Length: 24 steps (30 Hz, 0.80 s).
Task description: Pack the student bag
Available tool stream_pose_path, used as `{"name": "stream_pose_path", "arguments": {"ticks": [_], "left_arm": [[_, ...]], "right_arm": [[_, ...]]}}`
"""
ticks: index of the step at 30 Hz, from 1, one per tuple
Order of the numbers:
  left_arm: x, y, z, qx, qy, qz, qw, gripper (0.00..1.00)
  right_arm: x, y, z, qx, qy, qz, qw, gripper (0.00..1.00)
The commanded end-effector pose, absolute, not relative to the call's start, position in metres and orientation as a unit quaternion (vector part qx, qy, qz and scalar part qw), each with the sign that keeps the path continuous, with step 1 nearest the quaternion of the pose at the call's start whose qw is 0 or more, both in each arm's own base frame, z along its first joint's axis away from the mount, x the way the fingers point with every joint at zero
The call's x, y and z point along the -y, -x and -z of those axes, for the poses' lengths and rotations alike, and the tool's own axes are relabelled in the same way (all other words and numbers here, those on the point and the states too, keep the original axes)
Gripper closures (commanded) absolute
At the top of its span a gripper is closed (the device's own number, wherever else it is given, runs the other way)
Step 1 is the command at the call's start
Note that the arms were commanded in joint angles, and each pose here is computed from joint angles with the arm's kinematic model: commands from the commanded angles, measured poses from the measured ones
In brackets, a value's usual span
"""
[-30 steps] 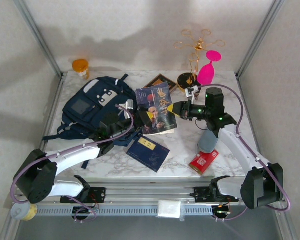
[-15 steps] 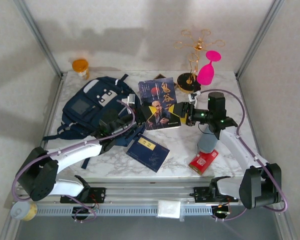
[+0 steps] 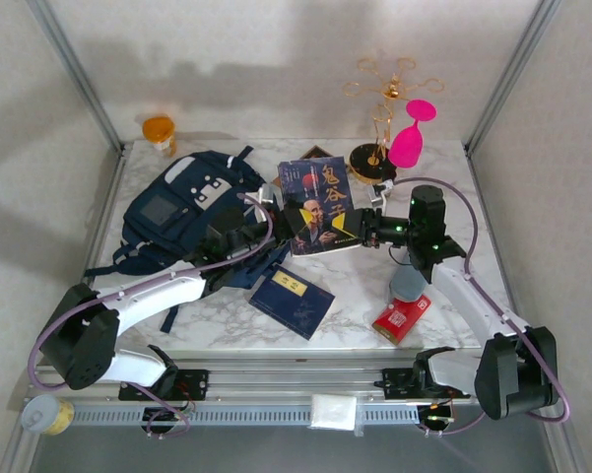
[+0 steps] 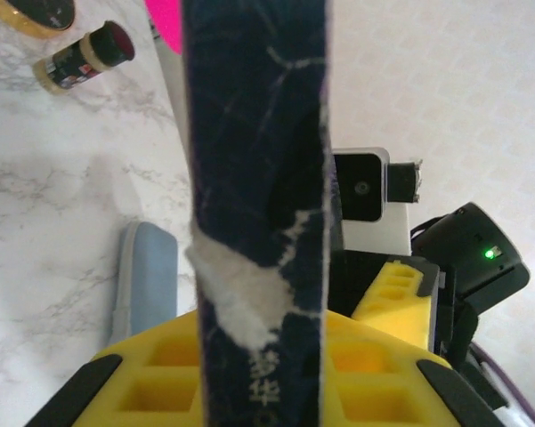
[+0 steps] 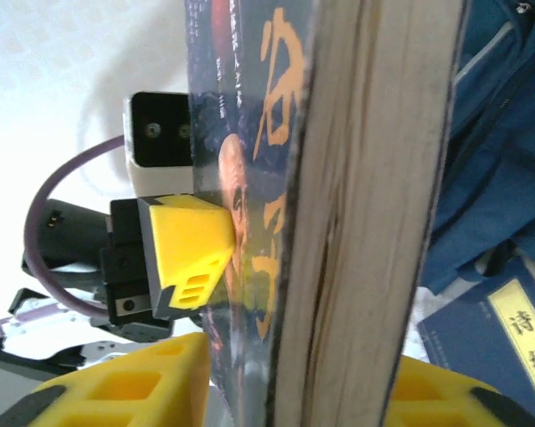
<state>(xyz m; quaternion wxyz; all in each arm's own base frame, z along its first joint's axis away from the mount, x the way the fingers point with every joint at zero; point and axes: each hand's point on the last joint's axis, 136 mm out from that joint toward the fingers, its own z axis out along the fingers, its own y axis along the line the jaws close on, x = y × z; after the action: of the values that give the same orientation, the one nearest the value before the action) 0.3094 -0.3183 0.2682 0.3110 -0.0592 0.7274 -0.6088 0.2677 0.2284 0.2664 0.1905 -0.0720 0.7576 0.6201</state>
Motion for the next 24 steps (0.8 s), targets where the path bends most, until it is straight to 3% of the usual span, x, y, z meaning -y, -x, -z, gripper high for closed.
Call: {"name": "stream_pose_path", "arguments": {"ticks": [1,3,5,8,14,17,24], "left_arm": [[0.314,-0.314,-0.288,-0.722,0.045,0.594,0.352,1.00],[0.312,-0.315,-0.283,-0.731,0.047,0.583,0.353,1.00],[0.312,-0.315,-0.280,-0.739,0.041,0.573,0.353,1.00],[0.306,-0.318,-0.271,-0.770,0.024,0.525,0.362,0.79],[0.241,-0.324,-0.225,-0.865,0.033,0.323,0.381,0.50],[0.205,-0.327,-0.196,-0.905,0.046,0.216,0.365,0.46],[0.204,-0.347,-0.143,-0.941,0.018,0.135,0.311,0.46]], "right_arm": [[-0.226,-0.273,-0.269,-0.765,0.082,-0.603,0.209,0.76],[-0.224,-0.277,-0.268,-0.771,0.074,-0.594,0.216,0.91],[-0.223,-0.279,-0.271,-0.770,0.074,-0.594,0.221,0.98],[-0.216,-0.285,-0.272,-0.779,0.061,-0.581,0.226,1.00],[-0.184,-0.301,-0.271,-0.814,0.024,-0.513,0.272,1.00],[-0.180,-0.301,-0.267,-0.816,0.021,-0.510,0.271,1.00],[-0.173,-0.307,-0.256,-0.827,0.007,-0.492,0.272,1.00]]}}
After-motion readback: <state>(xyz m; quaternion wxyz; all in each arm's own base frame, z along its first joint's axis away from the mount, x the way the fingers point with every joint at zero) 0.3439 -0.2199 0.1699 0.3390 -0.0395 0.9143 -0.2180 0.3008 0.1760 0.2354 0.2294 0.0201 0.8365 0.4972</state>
